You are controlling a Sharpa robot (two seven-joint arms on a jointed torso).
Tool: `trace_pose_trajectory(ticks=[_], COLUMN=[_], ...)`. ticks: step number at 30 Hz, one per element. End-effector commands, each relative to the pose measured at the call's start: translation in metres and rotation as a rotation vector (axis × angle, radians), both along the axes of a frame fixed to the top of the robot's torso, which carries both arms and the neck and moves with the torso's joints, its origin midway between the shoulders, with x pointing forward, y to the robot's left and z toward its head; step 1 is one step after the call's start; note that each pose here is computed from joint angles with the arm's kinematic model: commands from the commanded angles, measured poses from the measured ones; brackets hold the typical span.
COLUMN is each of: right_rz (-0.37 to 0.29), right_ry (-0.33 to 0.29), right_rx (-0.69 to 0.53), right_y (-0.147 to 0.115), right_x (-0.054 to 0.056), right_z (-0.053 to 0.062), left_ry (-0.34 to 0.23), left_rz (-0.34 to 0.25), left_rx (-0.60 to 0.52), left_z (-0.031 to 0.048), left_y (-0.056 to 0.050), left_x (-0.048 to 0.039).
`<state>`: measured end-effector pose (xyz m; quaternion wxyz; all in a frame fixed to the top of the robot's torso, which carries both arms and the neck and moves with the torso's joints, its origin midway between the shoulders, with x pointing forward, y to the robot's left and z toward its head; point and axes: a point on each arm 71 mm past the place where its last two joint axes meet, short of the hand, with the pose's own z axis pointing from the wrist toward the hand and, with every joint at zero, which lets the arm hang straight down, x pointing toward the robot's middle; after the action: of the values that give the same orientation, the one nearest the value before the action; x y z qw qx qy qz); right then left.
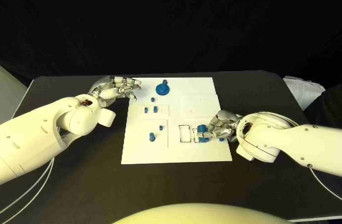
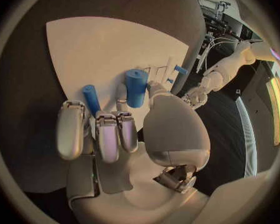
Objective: Assemble the parts on the task board
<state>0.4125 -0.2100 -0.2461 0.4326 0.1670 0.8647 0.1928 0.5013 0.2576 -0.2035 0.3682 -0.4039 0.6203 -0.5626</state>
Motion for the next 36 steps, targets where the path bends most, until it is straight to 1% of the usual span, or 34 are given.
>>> trace_pose_trajectory(ticks=[1, 6, 9, 15, 19, 24, 31, 36], right_rz=[-0.032, -0.082, -0.105, -0.126, -0.124, -0.101, -0.073, -0.055], right_ry=[0.005, 0.031, 0.05, 0.068, 0.088, 0.107, 0.117, 0.102], right_rx=[0.011, 0.066, 0.1, 0.143, 0.167, 0.184, 0.18, 0.165], right_y=[-0.004, -0.008, -0.009, -0.009, -0.004, 0.007, 0.022, 0.029], right_x=[-0.002, -0.004, -0.004, -0.005, -0.006, -0.008, -0.002, 0.0], right_z=[-0.003, 0.002, 0.008, 0.018, 0.022, 0.023, 0.019, 0.016], left_ry=[-0.002, -0.001, 0.0, 0.001, 0.001, 0.002, 0.003, 0.004], left_rz=[-0.009, -0.007, -0.007, -0.007, -0.007, -0.009, -0.011, -0.013], left_rx=[-0.007, -0.006, -0.005, -0.005, -0.005, -0.006, -0.006, -0.006], left_z=[0.0004, 0.0, -0.0002, -0.0004, -0.0004, -0.0005, -0.0004, -0.0003], left_y=[-0.001, 0.0, 0.0, 0.0, -0.001, -0.001, -0.002, -0.002], left_x=[-0.0003, -0.0001, 0.0, 0.0001, 0.0001, 0.0001, -0.0001, -0.0003])
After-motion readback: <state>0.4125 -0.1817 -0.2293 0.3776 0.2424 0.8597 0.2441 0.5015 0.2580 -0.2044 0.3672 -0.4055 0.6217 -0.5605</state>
